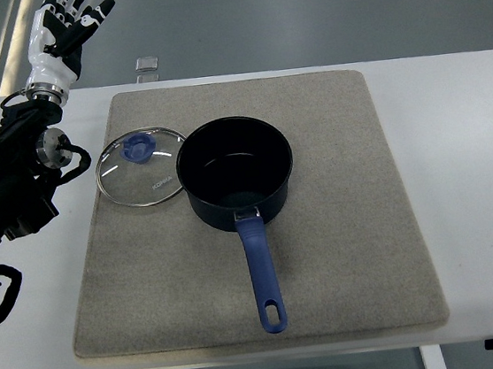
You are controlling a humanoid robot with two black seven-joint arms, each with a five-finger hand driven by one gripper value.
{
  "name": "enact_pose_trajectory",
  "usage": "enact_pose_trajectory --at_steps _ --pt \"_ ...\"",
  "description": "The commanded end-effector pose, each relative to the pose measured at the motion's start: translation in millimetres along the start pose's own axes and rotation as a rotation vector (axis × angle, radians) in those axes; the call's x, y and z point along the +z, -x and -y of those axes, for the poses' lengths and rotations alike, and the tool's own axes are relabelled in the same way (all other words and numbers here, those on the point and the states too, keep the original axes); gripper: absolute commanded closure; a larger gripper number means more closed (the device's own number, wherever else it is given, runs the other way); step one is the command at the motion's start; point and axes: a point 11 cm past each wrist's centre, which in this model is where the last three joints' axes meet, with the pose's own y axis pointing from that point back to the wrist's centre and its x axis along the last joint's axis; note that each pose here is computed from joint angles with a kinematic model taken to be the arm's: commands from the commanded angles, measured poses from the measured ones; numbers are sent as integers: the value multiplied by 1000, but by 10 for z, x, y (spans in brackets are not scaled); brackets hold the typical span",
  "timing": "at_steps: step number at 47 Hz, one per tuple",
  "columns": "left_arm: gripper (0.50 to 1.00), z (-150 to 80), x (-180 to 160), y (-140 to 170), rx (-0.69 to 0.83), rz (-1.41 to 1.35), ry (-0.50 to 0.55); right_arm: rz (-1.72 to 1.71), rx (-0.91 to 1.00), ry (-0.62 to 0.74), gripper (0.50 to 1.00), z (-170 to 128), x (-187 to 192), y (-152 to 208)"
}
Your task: Open pot lid and place left with left hand
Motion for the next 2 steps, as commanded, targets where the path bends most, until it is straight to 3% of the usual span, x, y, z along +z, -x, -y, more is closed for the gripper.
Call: enact_pose_trajectory --at_steps 1,2 --pt "510 2 15 -18 1 3 2 -3 6 2 585 0 2 -10" --pt "510 2 15 -18 1 3 2 9 5 1 585 0 -2 -5"
